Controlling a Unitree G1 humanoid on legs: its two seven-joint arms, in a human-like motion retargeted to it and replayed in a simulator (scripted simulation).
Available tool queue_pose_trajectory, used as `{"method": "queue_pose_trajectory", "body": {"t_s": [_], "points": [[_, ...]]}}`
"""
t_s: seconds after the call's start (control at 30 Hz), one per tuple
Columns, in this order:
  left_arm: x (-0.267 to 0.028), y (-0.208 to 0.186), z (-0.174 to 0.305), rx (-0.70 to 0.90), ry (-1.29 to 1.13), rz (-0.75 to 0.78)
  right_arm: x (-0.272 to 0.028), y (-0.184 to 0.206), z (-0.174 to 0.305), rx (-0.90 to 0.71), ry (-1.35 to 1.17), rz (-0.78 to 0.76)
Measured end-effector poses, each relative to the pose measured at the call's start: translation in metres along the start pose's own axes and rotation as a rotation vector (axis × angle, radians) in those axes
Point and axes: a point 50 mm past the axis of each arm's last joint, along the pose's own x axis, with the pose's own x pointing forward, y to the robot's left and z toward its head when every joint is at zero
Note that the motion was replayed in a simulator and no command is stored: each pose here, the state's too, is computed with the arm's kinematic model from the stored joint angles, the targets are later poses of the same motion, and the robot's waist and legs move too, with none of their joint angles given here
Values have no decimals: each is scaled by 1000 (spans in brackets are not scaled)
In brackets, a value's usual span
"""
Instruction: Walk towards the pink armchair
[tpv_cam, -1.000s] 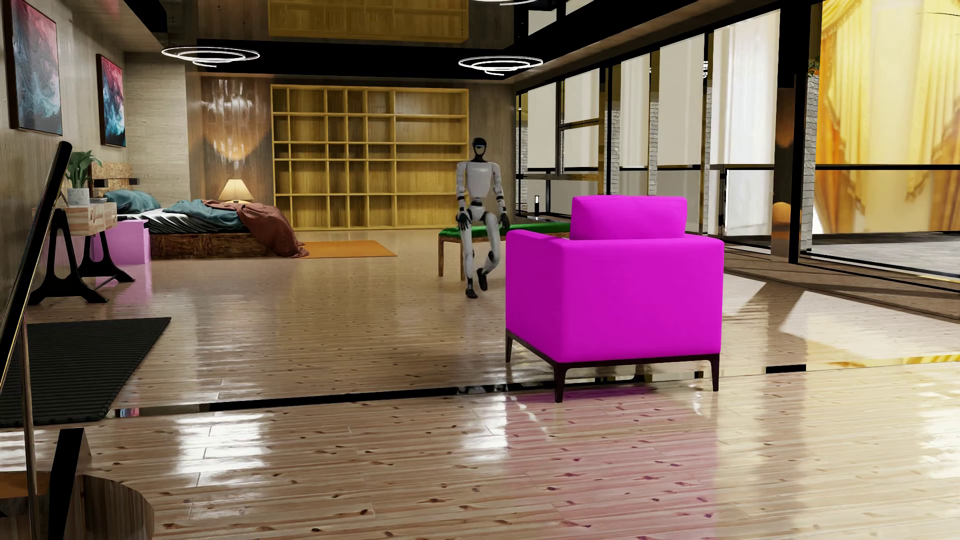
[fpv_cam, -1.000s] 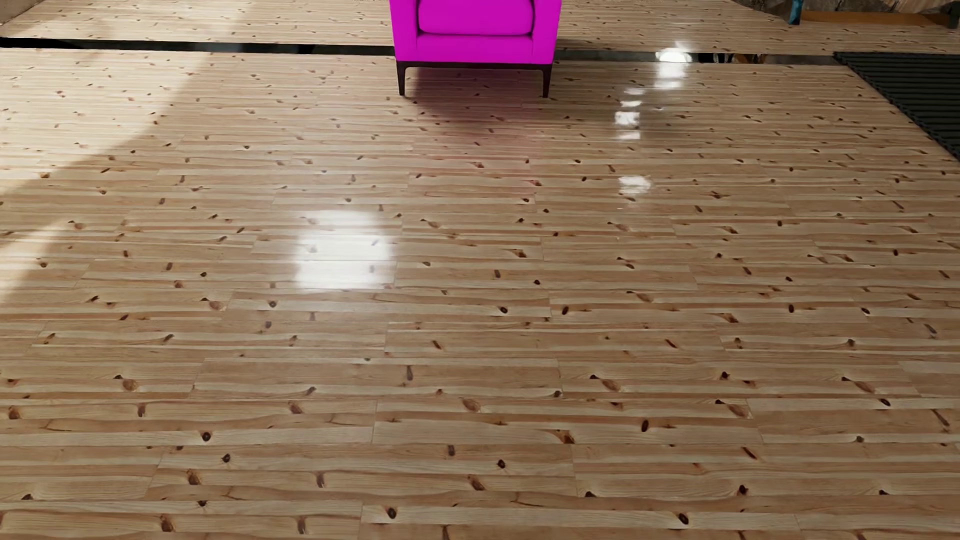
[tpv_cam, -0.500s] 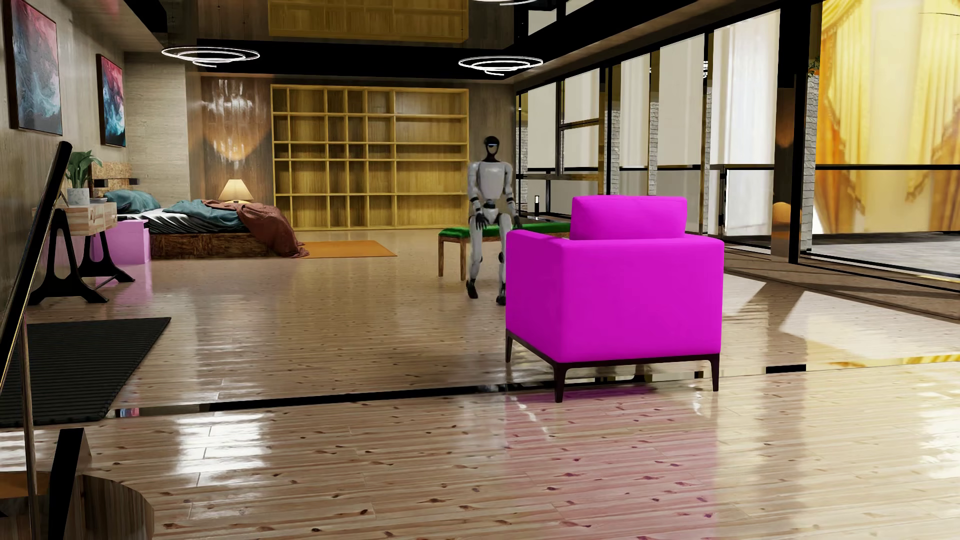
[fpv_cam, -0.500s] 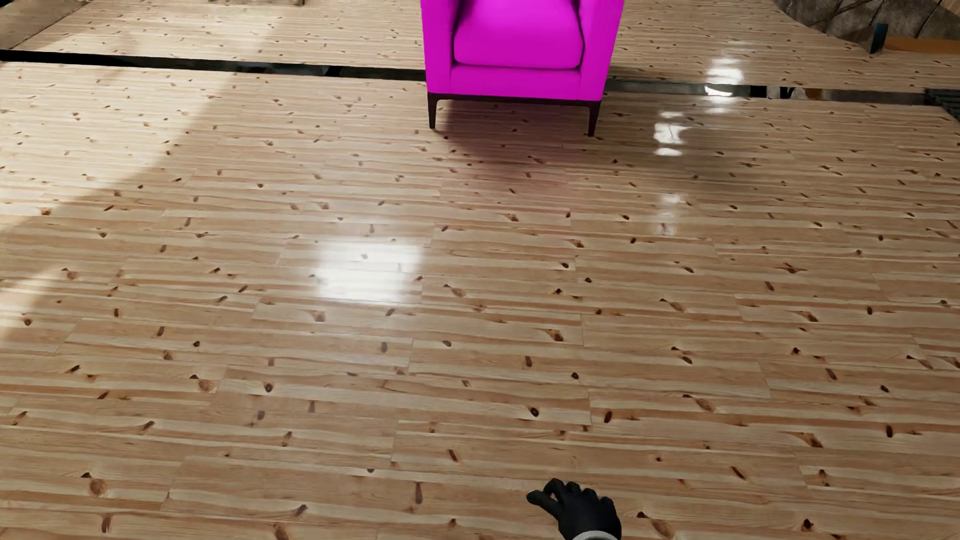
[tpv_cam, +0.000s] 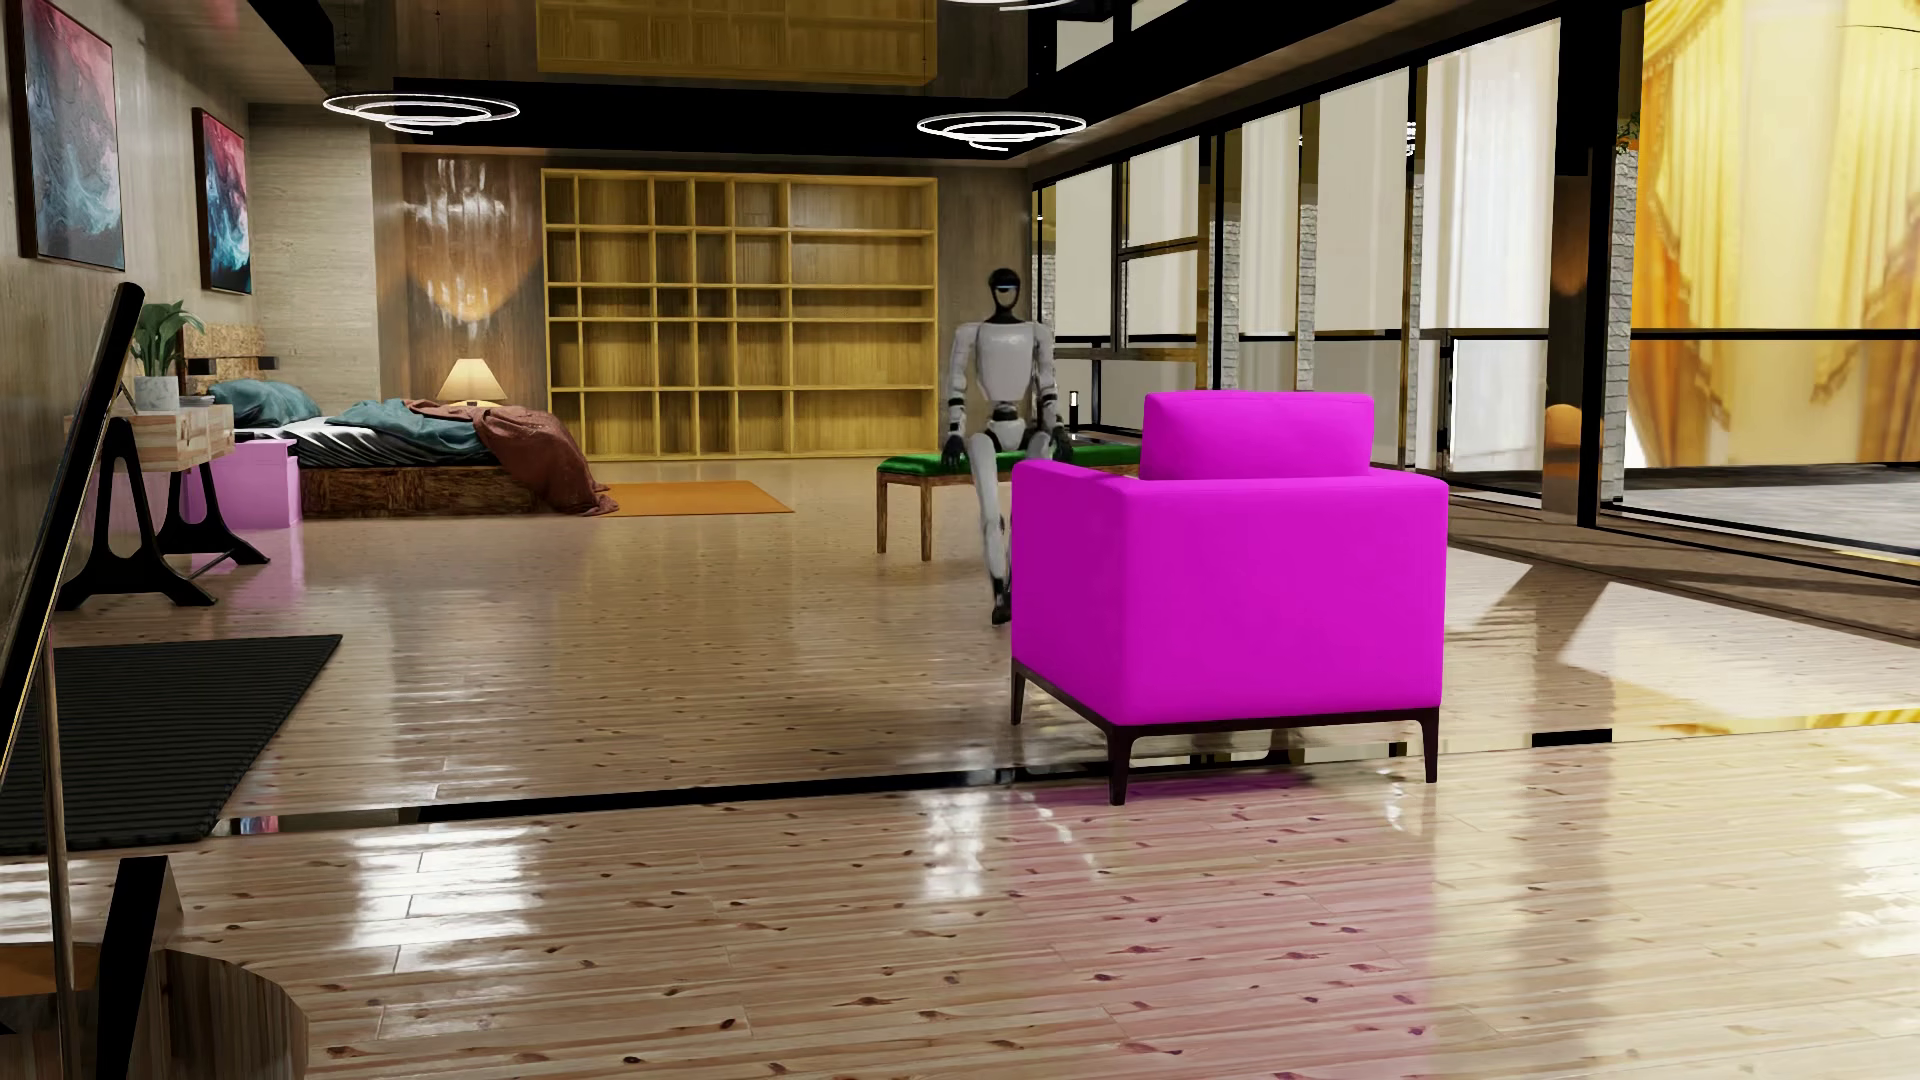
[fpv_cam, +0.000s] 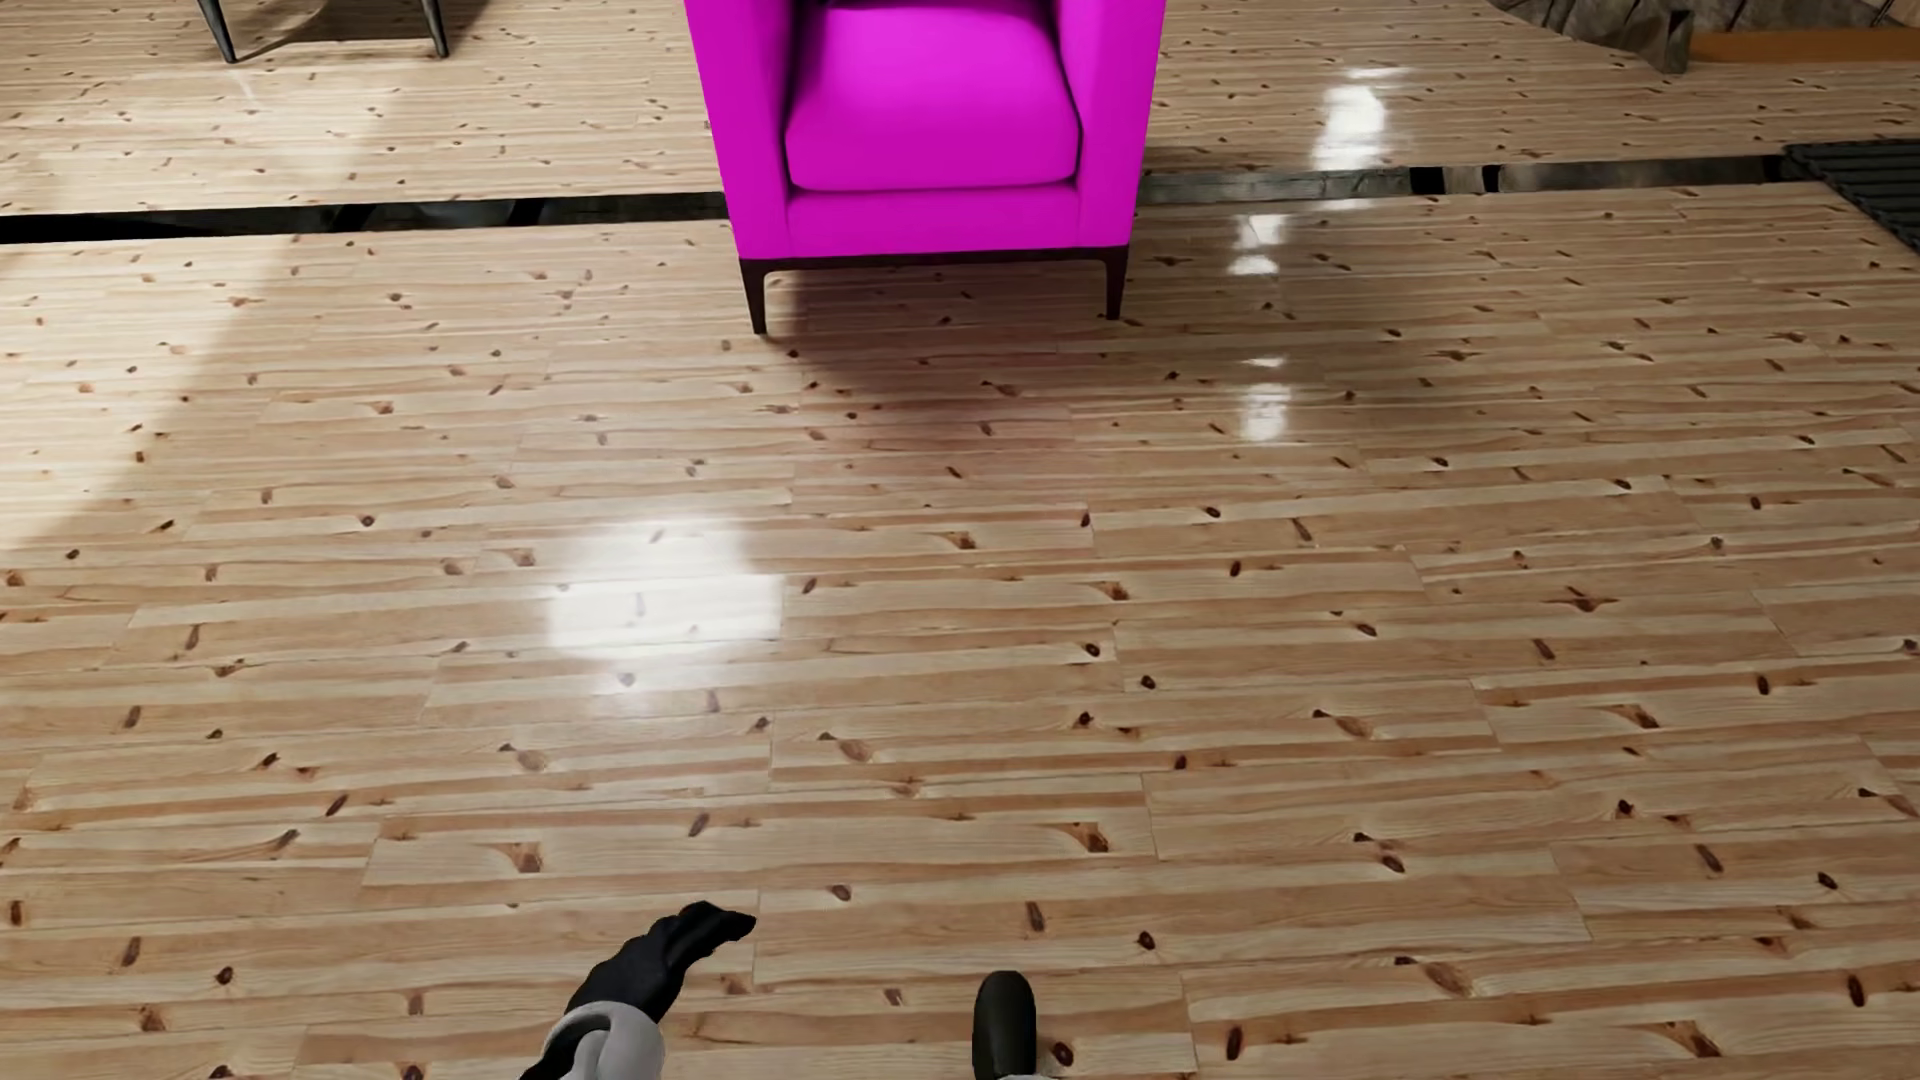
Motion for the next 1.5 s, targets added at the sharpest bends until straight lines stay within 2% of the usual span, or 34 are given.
{"method": "queue_pose_trajectory", "body": {"t_s": [0.13, 0.2, 0.27, 0.33, 0.37, 0.5, 0.63, 0.73, 0.8, 0.9, 0.93, 1.0, 1.03, 1.07, 1.13, 1.27, 1.33, 1.5], "points": [[-4, -6, -2, 16, -7, -22, -11, 34, -6, -26, 53, 99], [-12, -21, -24, 40, 89, -91, -16, 51, -3, -66, 58, 175], [-22, -36, -46, 82, 172, -199, -13, 52, 11, -105, 2, 203], [-28, -39, -56, 153, 157, -283, -4, 35, 34, -106, -88, 140], [-30, -37, -63, 173, 152, -279, 1, 23, 49, -105, -136, 96], [-48, -38, -87, -10, 302, -129, 16, -28, 100, -147, -297, -57], [-52, -46, -89, -17, 323, -177, 13, -68, 143, -81, -444, -195], [-53, -47, -87, -34, 316, -192, 4, -68, 160, -66, -550, -208], [-56, -52, -86, -62, 333, -187, 3, -52, 152, -108, -534, -173], [-60, -64, -86, -84, 375, -210, 9, -12, 105, -130, -303, -55], [-61, -68, -85, -99, 391, -218, 9, 1, 88, -178, -238, 27], [-54, -67, -74, -152, 385, -212, 11, 11, 62, -389, -227, 183], [-49, -64, -65, -161, 350, -196, 12, 6, 53, -486, -249, 217], [-47, -64, -59, -145, 301, -180, 14, -2, 44, -516, -255, 215], [-34, -54, -44, -71, 205, -156, 17, -23, 23, -377, -193, 131], [-12, -28, -20, -1, 106, -88, 13, -39, -5, 55, 37, -110], [-4, -13, -8, 8, 55, -42, 11, -33, -2, 92, 49, -106], [0, -2, 5, 11, -18, -3, 2, 0, 9, 13, 13, -22]]}}
